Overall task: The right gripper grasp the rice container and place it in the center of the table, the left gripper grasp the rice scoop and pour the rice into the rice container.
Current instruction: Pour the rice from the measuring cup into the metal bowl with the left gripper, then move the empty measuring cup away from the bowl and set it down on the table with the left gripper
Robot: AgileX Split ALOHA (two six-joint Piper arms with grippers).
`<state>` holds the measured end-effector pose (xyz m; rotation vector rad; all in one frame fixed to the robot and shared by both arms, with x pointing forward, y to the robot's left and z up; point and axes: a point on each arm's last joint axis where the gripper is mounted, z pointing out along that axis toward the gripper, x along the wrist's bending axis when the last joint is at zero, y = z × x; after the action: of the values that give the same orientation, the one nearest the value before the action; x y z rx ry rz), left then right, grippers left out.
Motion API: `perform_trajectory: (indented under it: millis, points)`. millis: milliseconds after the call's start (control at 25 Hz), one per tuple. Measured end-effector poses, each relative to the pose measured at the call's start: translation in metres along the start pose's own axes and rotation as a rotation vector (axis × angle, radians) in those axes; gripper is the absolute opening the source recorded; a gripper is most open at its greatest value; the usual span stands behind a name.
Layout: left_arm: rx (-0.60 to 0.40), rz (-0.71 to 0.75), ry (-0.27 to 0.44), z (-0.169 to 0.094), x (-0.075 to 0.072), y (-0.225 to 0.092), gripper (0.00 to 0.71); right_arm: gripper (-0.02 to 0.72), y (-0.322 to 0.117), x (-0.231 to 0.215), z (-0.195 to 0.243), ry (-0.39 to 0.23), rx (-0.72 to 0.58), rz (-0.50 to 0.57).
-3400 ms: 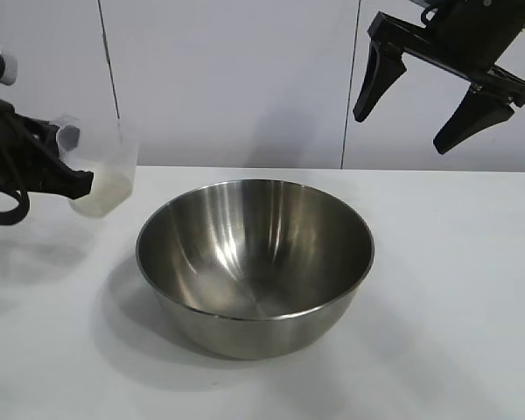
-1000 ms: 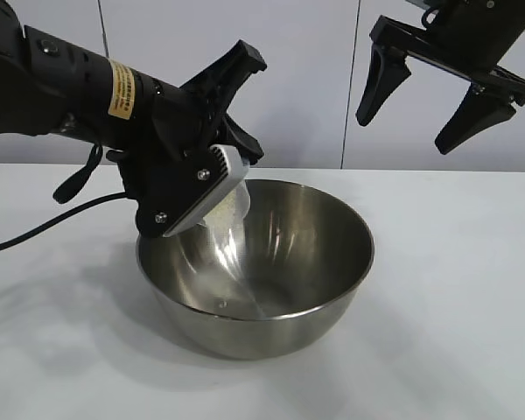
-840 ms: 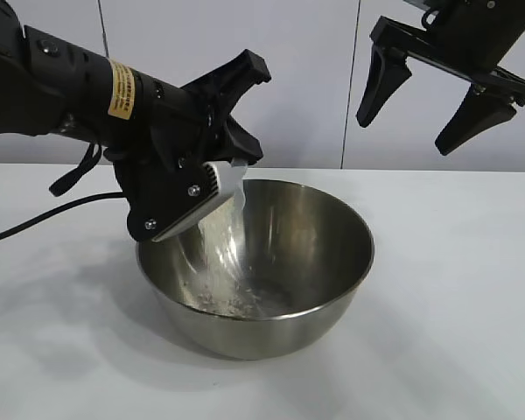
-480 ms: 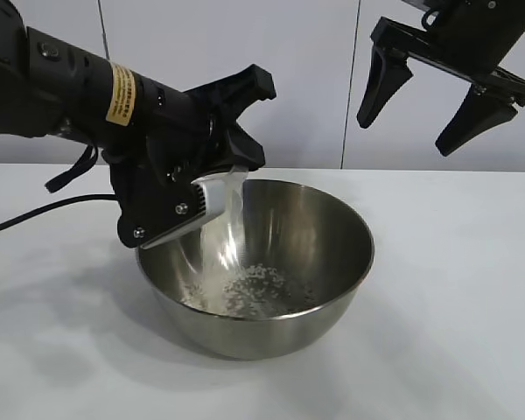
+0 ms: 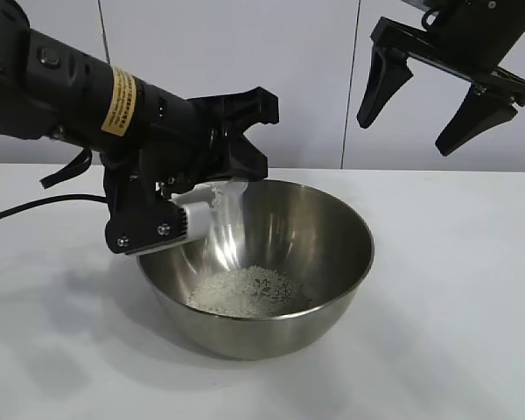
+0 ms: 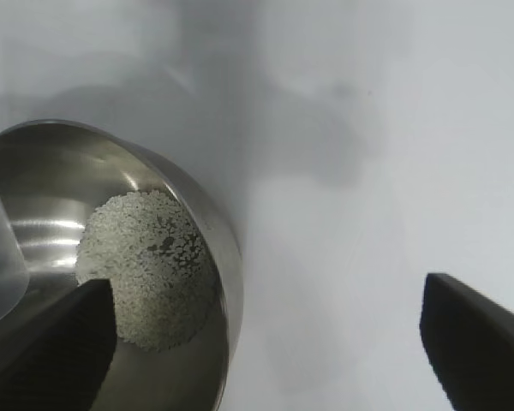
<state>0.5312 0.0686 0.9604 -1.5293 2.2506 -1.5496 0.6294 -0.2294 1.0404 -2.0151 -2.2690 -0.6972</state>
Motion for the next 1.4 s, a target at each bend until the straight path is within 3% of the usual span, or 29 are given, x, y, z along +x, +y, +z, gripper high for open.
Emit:
perform_trajectory:
  millis: [560, 760, 960, 1160, 1400]
  points:
    - [-0.006, 0.015, 0.000, 0.000, 0.000, 0.000, 0.003, 0.661, 0.000, 0.000, 0.000, 0.000, 0.000, -0.003]
    - [-0.003, -0.066, 0.032, 0.000, 0.003, 0.000, 0.003, 0.661, 0.000, 0.000, 0.000, 0.000, 0.000, -0.003]
    - [-0.005, -0.361, 0.153, -0.001, 0.015, -0.002, 0.003, 0.661, 0.000, 0.000, 0.000, 0.000, 0.001, -0.003]
    - [-0.002, -0.874, 0.353, -0.005, 0.029, -0.012, 0.003, 0.661, 0.000, 0.000, 0.000, 0.000, 0.002, -0.003]
    - [0.141, -1.334, 0.502, -0.010, 0.026, -0.034, 0.003, 0.661, 0.000, 0.000, 0.000, 0.003, 0.002, -0.002]
